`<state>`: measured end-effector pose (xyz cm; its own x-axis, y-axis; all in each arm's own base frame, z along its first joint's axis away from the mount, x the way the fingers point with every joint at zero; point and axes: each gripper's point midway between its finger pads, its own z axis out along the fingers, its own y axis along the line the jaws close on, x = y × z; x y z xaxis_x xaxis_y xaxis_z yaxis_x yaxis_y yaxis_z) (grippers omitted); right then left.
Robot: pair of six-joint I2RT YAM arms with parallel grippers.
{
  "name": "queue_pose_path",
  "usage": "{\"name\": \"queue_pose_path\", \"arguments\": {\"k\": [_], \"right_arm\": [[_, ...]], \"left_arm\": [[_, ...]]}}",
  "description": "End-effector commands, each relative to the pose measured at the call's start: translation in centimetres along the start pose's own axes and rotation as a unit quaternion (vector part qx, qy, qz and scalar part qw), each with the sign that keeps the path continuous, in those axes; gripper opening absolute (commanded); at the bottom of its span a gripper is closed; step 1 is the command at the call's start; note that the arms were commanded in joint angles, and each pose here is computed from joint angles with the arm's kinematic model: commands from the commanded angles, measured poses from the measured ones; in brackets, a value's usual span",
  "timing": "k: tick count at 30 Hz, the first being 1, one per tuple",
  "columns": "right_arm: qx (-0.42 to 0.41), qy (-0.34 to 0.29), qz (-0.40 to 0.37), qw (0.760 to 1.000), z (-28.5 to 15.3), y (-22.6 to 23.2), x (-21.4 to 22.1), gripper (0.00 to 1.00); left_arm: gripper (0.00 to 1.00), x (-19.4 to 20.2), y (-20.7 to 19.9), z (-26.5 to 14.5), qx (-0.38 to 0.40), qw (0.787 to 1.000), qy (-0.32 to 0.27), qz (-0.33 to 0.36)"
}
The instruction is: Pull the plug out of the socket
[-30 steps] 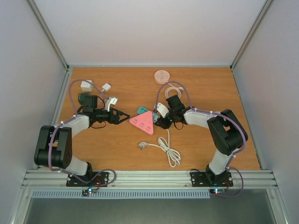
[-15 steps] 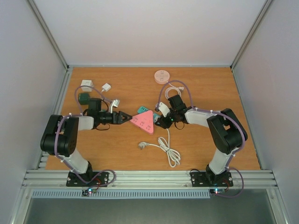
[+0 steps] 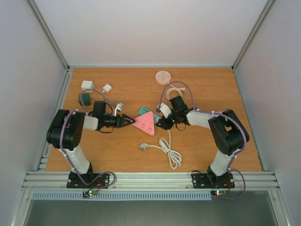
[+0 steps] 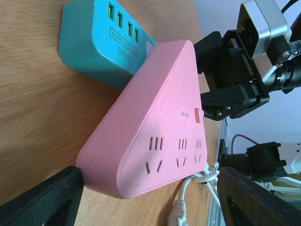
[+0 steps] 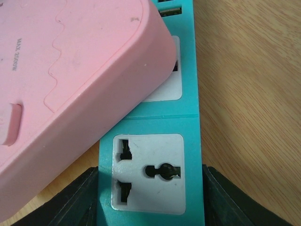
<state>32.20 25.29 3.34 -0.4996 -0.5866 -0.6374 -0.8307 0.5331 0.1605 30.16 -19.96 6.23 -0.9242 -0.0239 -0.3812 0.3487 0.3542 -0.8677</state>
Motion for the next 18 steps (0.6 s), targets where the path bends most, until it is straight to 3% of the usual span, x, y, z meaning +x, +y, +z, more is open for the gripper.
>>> {"name": "queue_pose_path", "arguments": {"k": [1, 18], "right_arm": [[-0.018, 0.031, 0.016, 0.999, 0.9, 0.8, 2.5, 0.32], [-0.027, 0.030, 0.003, 0.999, 0.8, 1.2, 2.6, 0.31]], "left_arm": [[0.79, 0.4, -1.4, 1.7, 0.032, 0.999, 0.026, 0.023], [0.82, -0.3, -0.4, 0.8, -0.024, 0.999, 0.017, 0.045]]}}
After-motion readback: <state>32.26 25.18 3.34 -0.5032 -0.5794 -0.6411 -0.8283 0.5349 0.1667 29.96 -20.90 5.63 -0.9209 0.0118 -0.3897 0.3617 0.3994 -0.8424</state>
